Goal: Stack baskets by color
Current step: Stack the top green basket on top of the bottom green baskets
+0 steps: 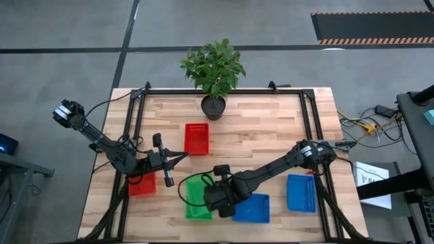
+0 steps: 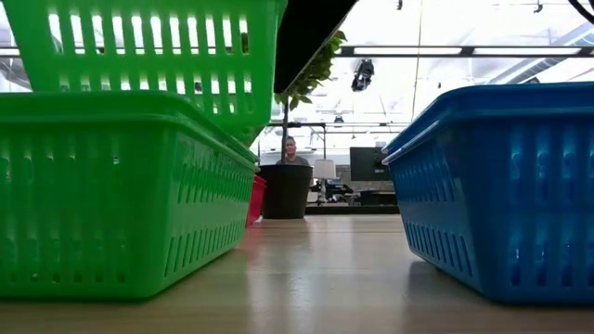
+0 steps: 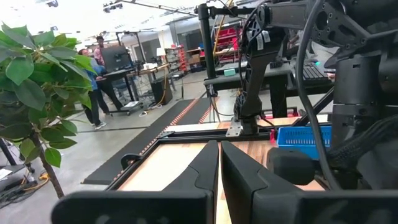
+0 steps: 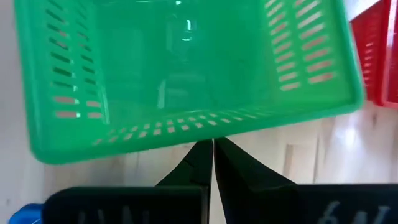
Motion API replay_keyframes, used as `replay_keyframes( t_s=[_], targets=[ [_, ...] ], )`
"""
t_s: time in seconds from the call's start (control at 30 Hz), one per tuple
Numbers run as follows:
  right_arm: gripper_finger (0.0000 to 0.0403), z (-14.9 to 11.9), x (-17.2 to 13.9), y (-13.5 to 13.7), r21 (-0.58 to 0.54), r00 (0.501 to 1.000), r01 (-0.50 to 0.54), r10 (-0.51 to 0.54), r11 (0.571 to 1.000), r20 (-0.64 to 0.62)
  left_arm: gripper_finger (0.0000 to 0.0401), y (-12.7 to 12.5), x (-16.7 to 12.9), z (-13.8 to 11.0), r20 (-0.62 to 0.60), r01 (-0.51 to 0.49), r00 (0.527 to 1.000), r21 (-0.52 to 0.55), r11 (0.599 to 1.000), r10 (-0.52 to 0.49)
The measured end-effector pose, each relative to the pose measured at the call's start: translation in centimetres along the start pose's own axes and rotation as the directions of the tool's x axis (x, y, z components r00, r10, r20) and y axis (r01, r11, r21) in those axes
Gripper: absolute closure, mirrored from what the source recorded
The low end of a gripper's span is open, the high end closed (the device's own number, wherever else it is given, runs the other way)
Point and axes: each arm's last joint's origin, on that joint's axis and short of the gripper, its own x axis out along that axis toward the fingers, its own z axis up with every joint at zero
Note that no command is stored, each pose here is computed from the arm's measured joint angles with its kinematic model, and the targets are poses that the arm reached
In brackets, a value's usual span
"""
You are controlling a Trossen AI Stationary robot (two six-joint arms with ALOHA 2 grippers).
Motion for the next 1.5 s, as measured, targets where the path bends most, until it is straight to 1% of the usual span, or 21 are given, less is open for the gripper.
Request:
replay_keyframes(
  t_s=[0.13, 0.33, 0.5, 0.7, 0.87, 1.0, 1.13, 1.23, 1.3, 1.4, 1.5],
  targets=[
    [0.0394, 0.3, 0.0, 0.2, 0.008, 0.998, -0.059, 0.059, 0.998, 0.023, 0.0400, 0.0, 0.0, 0.0, 0.000, 0.000, 1.000, 0.000, 1.000, 0.000],
    [0.0394, 0.6, 0.0, 0.6, 0.008, 0.995, -0.080, 0.079, 0.997, 0.057, 0.0400, 0.0, 0.0, 0.0, 0.000, -0.001, 1.000, 0.000, 1.000, 0.001],
    [0.0394, 0.7, -0.1, 0.9, 0.007, 0.987, -0.149, 0.148, 0.989, 0.059, 0.0400, 0.0, 0.0, 0.0, 0.000, -0.001, 1.000, 0.000, 1.000, 0.001],
    [0.0394, 0.7, -0.2, 0.9, -0.004, 0.988, -0.142, 0.142, 0.990, 0.058, 0.0400, 0.0, 0.0, 0.0, 0.000, -0.001, 1.000, 0.000, 1.000, 0.001],
    [0.0394, 1.1, -1.0, 0.7, -0.018, 0.988, -0.117, 0.118, 0.993, 0.102, 0.0400, 0.0, 0.0, 0.0, 0.000, -0.001, 1.000, 0.000, 1.000, 0.001],
    [0.0394, 1.4, -0.6, 0.9, -0.045, 0.983, -0.115, 0.120, 0.992, 0.138, 0.0400, 0.0, 0.0, 0.0, 0.000, -0.001, 1.000, 0.000, 1.000, 0.001],
    [0.0394, 0.9, 0.3, 0.8, -0.045, 0.988, -0.108, 0.112, 0.993, 0.104, 0.0400, 0.0, 0.0, 0.0, 0.000, 0.000, 1.000, 0.001, 1.000, 0.000],
    [0.0394, 0.6, 0.4, 0.8, -0.036, 0.991, -0.104, 0.107, 0.994, 0.077, 0.0400, 0.0, 0.0, 0.0, -0.001, 0.000, 1.000, 0.001, 1.000, 0.000],
    [0.0394, 0.7, 0.1, 0.7, -0.030, 0.991, -0.106, 0.108, 0.994, 0.084, 0.0400, 0.0, 0.0, 0.0, -0.001, 0.000, 1.000, 0.002, 1.000, 0.000],
    [0.0394, 1.0, -1.4, 0.7, -0.032, 0.986, -0.114, 0.117, 0.993, 0.120, 0.0400, 0.0, 0.0, 0.0, -0.001, 0.000, 1.000, 0.002, 1.000, 0.000],
    [0.0394, 1.3, -2.6, 0.7, -0.035, 0.979, -0.080, 0.085, 0.996, 0.184, 0.0400, 0.0, 0.0, 0.0, -0.001, 0.001, 1.000, 0.002, 1.000, -0.001]
  ],
)
